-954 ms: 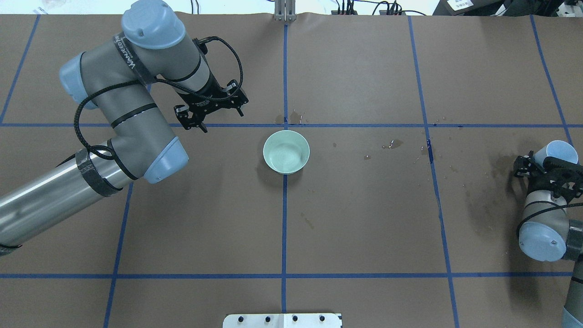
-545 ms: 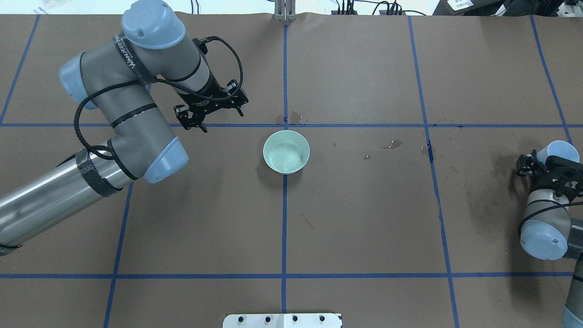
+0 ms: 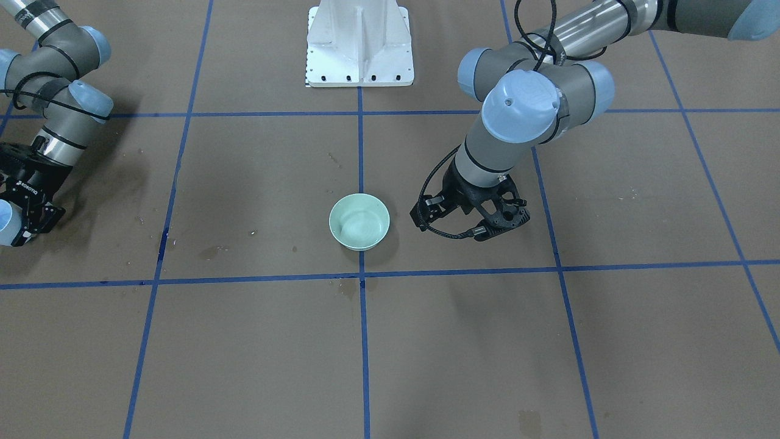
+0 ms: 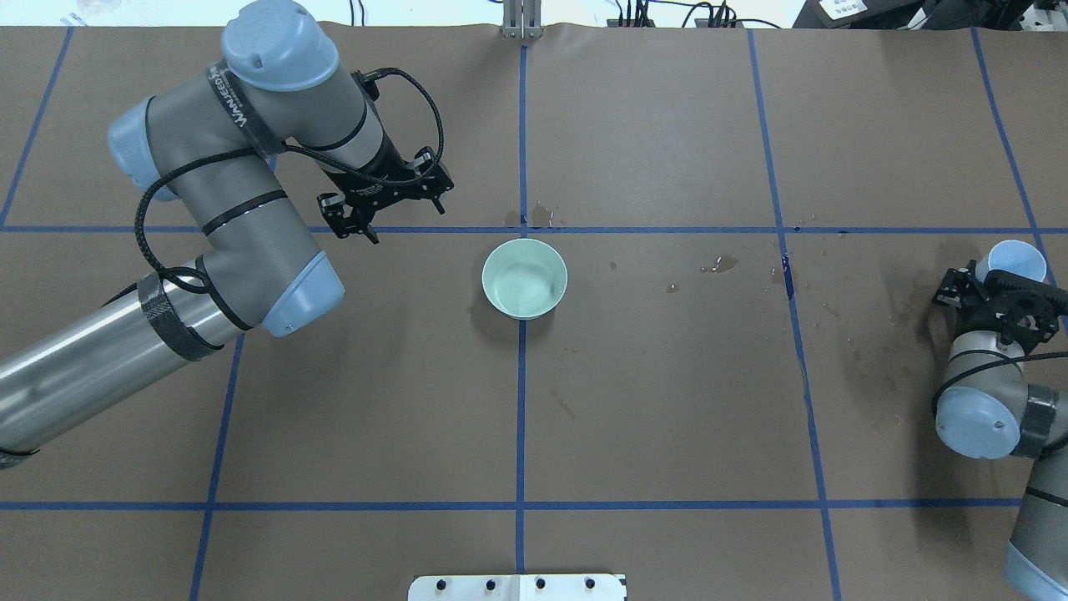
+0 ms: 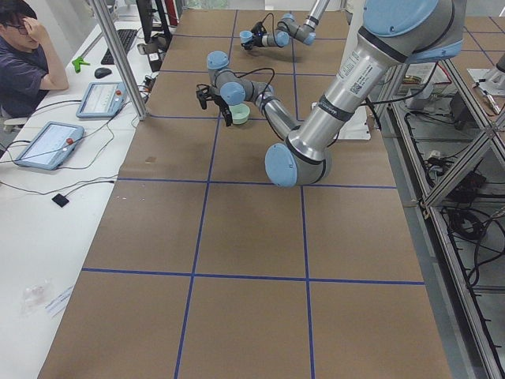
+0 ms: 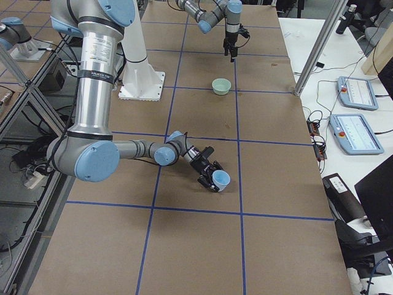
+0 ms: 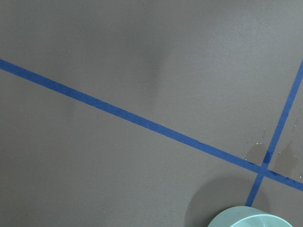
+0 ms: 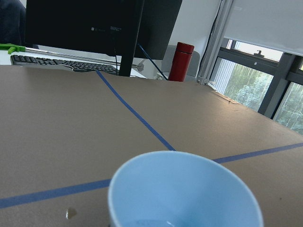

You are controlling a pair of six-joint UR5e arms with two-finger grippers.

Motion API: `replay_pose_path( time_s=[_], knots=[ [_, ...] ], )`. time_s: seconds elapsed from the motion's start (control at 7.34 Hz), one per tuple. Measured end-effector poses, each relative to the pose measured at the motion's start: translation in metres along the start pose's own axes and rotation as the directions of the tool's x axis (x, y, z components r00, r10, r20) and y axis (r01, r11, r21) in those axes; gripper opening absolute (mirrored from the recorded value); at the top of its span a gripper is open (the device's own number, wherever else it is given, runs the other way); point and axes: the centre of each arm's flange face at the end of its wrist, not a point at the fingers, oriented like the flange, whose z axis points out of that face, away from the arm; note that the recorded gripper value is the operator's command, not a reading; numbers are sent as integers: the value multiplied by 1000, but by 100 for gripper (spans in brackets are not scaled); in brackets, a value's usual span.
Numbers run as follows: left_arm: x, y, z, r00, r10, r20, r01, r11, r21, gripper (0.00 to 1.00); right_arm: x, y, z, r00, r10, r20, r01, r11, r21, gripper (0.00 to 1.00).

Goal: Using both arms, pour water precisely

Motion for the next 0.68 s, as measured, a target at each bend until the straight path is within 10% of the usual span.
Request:
replay_pose_path(
  time_s=[0.68],
  knots=[
    [1,0,-5,1000,1,-6,-1,1000,1,100,-19,-86,-17,964,50,260,-48,999,-16,0]
  ],
)
